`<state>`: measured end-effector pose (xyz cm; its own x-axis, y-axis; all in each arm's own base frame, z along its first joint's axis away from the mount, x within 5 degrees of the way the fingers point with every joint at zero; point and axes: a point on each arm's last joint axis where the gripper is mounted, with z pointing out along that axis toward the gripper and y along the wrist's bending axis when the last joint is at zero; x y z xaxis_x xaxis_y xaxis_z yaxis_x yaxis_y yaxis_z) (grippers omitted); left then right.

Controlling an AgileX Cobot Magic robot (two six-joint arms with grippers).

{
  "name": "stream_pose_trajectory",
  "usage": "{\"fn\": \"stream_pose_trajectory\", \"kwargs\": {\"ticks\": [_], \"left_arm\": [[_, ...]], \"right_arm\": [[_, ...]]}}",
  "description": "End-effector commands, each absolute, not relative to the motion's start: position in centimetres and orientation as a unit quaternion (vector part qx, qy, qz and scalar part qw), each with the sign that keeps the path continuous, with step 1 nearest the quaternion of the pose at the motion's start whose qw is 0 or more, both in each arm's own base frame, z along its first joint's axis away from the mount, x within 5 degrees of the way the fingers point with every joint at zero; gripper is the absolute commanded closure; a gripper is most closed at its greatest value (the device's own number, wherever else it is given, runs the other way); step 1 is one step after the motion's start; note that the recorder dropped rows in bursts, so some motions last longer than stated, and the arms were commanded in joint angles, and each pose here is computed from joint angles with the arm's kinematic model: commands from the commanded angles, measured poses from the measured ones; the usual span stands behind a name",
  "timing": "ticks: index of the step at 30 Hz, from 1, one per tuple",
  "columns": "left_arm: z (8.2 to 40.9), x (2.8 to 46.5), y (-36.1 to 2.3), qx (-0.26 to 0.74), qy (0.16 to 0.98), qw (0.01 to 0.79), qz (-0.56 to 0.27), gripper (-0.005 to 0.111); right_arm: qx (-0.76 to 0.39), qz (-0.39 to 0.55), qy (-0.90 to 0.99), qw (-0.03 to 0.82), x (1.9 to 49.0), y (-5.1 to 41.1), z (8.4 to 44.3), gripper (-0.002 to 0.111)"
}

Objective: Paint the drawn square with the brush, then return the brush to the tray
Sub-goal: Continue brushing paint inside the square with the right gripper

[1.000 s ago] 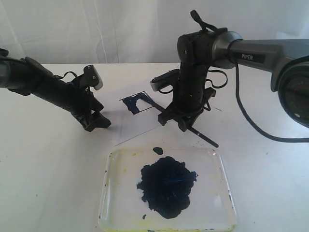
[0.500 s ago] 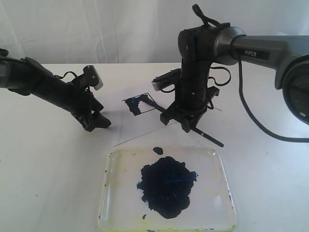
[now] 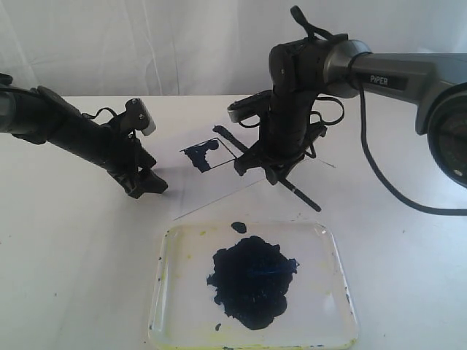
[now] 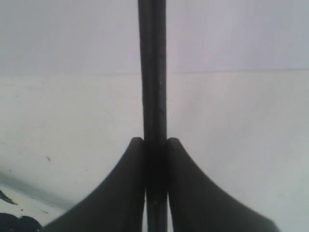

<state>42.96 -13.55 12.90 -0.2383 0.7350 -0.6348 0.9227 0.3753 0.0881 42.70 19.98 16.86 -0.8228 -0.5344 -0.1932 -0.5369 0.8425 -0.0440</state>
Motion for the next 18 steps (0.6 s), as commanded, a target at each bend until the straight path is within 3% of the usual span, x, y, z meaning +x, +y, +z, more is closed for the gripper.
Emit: {"fn": "stream_pose_trajectory", "kwargs": {"ticks": [1,18], "left_arm": [[10.7,42.1,-13.3,0.579,0.759,0.258,-0.147,0.034],[10.7,42.1,-13.3,0.579,0.759,0.258,-0.147,0.034]], "right_arm": [[-0.277,0.001,0.955,0.109,42.9,19.7,17.6,0.108],[-0.306,0.021,0.949,0.077,42.6,20.1,16.0,0.108]]}}
